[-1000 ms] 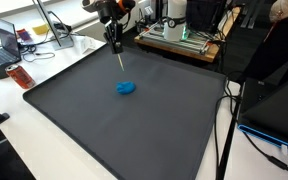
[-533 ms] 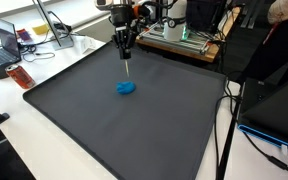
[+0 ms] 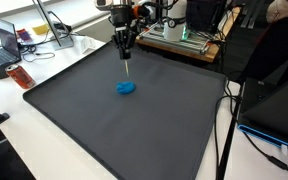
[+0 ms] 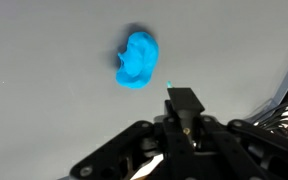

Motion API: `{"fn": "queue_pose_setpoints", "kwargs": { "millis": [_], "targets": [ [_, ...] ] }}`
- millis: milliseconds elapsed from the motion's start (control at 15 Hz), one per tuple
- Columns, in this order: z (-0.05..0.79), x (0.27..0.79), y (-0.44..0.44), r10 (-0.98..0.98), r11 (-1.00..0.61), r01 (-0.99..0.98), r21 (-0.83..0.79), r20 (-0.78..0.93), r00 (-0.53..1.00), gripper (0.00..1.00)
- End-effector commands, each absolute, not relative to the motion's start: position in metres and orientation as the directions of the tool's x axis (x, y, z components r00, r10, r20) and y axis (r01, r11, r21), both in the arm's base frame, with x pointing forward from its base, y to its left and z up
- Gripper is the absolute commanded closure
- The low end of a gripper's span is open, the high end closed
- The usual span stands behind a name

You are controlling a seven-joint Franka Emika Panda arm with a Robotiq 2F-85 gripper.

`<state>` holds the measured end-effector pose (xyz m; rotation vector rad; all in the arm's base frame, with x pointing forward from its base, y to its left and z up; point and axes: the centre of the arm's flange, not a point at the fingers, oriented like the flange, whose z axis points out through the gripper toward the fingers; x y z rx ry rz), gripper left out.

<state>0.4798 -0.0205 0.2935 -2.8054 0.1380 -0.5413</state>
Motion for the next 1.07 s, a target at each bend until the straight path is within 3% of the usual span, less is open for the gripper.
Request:
{"fn": "queue_pose_setpoints", "kwargs": {
  "millis": [0, 1000],
  "targets": [
    [0.301, 0.476, 0.004, -0.103, -0.973, -0.022, -0.229, 0.348, 0.932, 0.97],
    [0.321, 0.474, 0.086, 0.152, -0.986, 0.113, 0.122, 0.381, 0.912, 0.97]
  ]
}}
